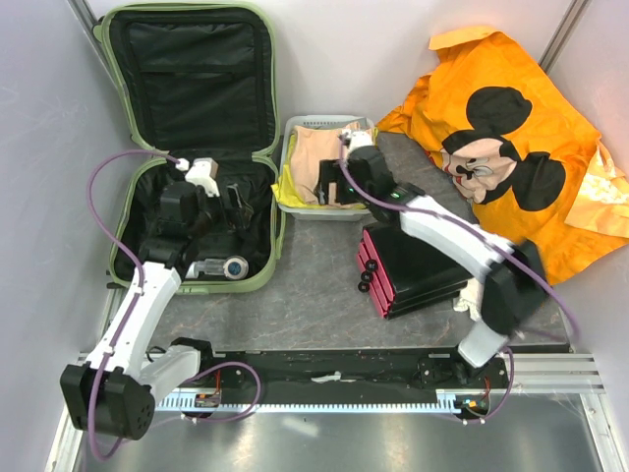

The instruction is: Open, take out, and arrange the luggage

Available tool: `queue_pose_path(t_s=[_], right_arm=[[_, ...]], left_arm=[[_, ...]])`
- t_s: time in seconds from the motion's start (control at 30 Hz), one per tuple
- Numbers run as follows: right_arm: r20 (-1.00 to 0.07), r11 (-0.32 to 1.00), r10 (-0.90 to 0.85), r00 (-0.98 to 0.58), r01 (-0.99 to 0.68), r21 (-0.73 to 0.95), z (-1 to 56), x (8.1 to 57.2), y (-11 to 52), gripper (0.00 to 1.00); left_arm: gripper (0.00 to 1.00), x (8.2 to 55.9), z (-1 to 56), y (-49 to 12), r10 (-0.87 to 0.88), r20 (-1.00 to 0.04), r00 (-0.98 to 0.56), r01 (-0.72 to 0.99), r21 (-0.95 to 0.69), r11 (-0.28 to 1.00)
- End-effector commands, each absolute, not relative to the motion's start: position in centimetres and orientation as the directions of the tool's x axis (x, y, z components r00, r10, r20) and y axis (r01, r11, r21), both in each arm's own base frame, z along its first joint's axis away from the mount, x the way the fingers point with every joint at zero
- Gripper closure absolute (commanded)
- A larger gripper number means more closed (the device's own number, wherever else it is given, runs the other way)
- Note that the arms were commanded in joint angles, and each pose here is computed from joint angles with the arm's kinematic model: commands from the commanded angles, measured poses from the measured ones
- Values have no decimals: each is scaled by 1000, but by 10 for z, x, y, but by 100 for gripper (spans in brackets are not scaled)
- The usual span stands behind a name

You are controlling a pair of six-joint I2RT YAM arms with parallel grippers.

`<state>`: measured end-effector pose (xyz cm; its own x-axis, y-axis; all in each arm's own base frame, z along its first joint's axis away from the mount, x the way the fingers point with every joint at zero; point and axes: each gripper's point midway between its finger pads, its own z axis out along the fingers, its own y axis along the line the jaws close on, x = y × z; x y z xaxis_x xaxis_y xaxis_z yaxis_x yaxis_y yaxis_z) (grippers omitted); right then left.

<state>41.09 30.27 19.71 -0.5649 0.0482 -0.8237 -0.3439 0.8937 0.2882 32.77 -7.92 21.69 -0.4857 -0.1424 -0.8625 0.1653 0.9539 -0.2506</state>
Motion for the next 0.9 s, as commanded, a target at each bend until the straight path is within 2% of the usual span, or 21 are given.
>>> queue_pose_path(t_s=[0.0,0.03,0.07,0.1,0.13,0.2,0.33,0.43,0.53,0.63,0.77,0.87], right_arm=[[-885,880,115,-450,-367,301,279,357,250,5],[-867,895,95,-490,-340,290,261,344,232,4],[-881,894,118,-457,-338,295,279,330,215,2],[-860,916,102,-500,-289,277,259,321,193,2],[-871,924,123,-475,-265,275,269,309,176,2],[-854,945,122,-506,-205,257,249,296,151,2],[-868,958,189,-458,-106,265,251,286,116,2],[-859,962,222,-461,-39,270,250,303,100,2],[-857,933,318,-406,-29,360,271,325,96,2],[-869,909,389,-305,-28,416,293,352,87,2],[-848,867,498,-184,74,493,300,392,47,2],[-833,824,553,-4,149,546,302,415,18,3]], left_arm=[[11,322,219,-88,-37,-886,-463,202,-146,968],[11,322,217,-91,-41,-882,-469,212,-158,964],[11,322,218,-95,-51,-880,-472,220,-174,960],[11,321,216,-100,-53,-875,-482,241,-191,952],[11,321,217,-103,-61,-872,-486,250,-205,946],[11,318,217,-111,-69,-866,-496,281,-235,930],[11,314,219,-122,-93,-865,-493,322,-281,904],[10,315,216,-115,-89,-868,-489,290,-258,922],[9,317,209,-110,-86,-863,-499,262,-244,934],[9,320,202,-109,-82,-850,-521,249,-244,937],[8,326,197,-100,-68,-853,-518,211,-205,956],[8,331,187,-92,-53,-858,-510,184,-170,968]])
